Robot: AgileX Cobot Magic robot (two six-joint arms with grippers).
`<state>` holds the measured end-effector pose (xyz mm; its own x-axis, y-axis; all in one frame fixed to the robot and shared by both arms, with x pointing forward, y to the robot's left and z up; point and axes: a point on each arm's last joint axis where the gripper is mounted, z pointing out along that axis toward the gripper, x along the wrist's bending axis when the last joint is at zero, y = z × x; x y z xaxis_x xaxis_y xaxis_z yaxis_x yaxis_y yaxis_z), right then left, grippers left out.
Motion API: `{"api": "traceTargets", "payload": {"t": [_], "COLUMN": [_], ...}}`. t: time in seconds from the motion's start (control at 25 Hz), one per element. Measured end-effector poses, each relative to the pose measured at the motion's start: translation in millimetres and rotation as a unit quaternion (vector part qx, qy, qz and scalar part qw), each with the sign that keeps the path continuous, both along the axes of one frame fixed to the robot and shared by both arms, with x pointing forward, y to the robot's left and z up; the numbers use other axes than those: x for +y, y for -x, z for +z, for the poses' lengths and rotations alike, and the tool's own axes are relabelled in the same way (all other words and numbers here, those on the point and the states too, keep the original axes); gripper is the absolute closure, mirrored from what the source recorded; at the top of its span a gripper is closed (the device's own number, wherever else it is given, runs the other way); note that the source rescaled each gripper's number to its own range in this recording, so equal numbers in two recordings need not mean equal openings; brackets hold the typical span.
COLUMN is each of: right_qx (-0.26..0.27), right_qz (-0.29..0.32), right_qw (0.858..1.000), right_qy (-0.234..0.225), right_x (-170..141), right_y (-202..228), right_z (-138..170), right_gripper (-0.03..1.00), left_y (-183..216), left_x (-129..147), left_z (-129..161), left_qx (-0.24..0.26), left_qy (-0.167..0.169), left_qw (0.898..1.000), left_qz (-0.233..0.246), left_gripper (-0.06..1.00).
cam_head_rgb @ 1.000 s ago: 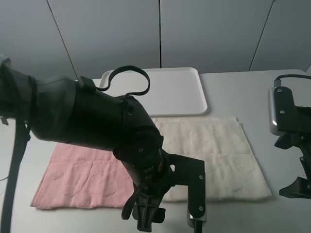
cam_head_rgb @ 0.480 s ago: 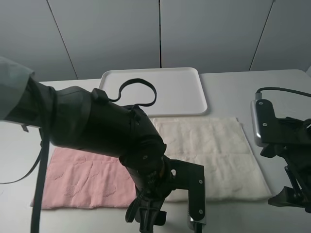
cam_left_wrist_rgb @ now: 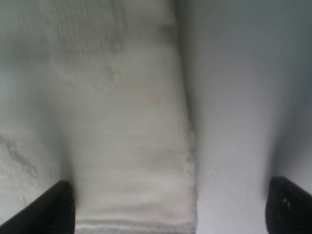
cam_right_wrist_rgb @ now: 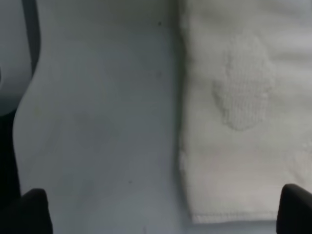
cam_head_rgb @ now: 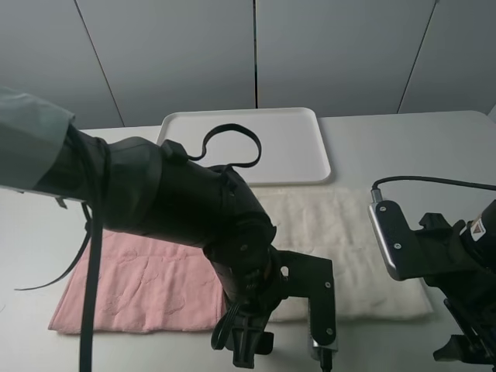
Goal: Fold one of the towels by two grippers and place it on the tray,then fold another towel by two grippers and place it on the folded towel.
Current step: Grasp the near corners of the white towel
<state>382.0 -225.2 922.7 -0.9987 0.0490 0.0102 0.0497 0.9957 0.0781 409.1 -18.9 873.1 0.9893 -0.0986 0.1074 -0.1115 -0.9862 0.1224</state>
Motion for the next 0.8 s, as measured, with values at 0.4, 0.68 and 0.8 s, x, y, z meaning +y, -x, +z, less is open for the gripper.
{"api": "traceTargets", "payload": {"t": [0.4, 0.68, 0.8], "right_qx": [0.007, 0.008, 0.011], "right_qz": [-0.001, -0.002, 0.003], "right_qw": [1.0, 1.0, 1.0], "right_qy": [0.01, 0.014, 0.019], "right_x": [2.0, 2.9, 0.2], "right_y": [-4.0, -7.4, -2.9], "right_z": [-9.9, -21.6, -28.4], "right_gripper": [-0.03, -0.03, -0.03], "left_y": [-0.3, -0.9, -1.1], "left_x": [0.9, 0.1, -0.4], "left_z": [-3.9, -8.6, -8.1], "left_qx": [-0.001, 0.007, 0.007], "left_qy": [-0.009, -0.023, -0.025], "left_qw": [1.0, 1.0, 1.0], "left_qz": [-0.005, -0.003, -0.003], "left_gripper": [-0.05, -0.05, -0.05]}}
